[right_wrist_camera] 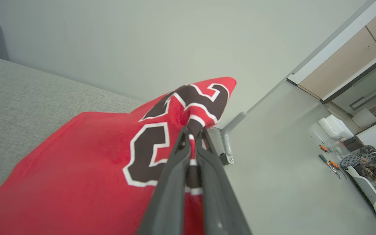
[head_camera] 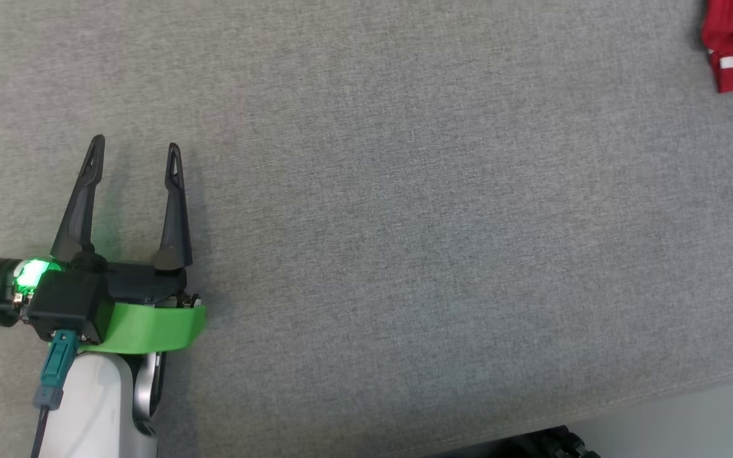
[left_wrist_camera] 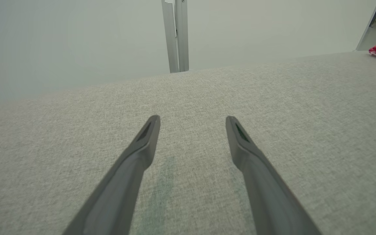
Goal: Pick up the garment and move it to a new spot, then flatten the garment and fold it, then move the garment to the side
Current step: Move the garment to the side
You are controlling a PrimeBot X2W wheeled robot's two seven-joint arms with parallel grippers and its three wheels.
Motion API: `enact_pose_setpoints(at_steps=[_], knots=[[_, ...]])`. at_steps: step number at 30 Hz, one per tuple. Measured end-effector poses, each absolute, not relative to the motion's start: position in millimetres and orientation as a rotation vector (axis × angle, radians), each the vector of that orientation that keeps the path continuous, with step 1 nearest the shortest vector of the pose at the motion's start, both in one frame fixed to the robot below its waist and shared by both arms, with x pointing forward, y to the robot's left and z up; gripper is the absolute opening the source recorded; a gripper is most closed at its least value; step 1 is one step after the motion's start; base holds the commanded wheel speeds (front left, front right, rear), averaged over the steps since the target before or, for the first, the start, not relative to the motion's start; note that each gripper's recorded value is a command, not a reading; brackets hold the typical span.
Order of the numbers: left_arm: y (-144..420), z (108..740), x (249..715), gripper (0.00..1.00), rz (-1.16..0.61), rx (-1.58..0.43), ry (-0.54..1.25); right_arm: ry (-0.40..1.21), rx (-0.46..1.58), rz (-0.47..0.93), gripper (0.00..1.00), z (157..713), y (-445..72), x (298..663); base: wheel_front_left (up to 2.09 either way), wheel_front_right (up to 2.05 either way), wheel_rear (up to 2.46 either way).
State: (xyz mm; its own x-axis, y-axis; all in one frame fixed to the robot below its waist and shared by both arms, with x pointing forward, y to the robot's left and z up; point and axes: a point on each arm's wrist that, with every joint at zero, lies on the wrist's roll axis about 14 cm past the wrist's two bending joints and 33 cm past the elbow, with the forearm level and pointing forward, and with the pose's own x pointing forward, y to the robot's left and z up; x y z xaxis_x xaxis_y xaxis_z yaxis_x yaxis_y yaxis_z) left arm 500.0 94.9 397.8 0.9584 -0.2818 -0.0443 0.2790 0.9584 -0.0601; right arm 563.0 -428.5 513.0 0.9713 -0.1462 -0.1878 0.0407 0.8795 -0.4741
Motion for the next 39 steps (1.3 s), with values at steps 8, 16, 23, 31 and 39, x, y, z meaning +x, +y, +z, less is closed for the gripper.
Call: enact_pose_setpoints(at_steps=[8,16,23,31,39], knots=[[86,390,503,1.00,-0.318,-0.050,0.046,0.352,-0.534,-0.228,0.00,509,-478,554,0.00,0.00,0.00],[90,387,503,1.00,-0.308,-0.043,0.048,0.388,-0.510,-0.266,1.00,485,-483,556,0.00,0.00,0.00],[96,392,502,1.00,-0.287,-0.038,0.047,0.307,-0.520,-0.242,1.00,506,-472,564,0.00,0.00,0.00],[107,408,491,1.00,-0.238,-0.058,0.050,0.091,-0.441,-0.124,1.00,559,-413,586,0.00,0.00,0.00],[132,438,467,1.00,-0.153,-0.069,0.024,-0.072,-0.357,0.055,1.00,579,-328,566,0.00,0.00,0.00]])
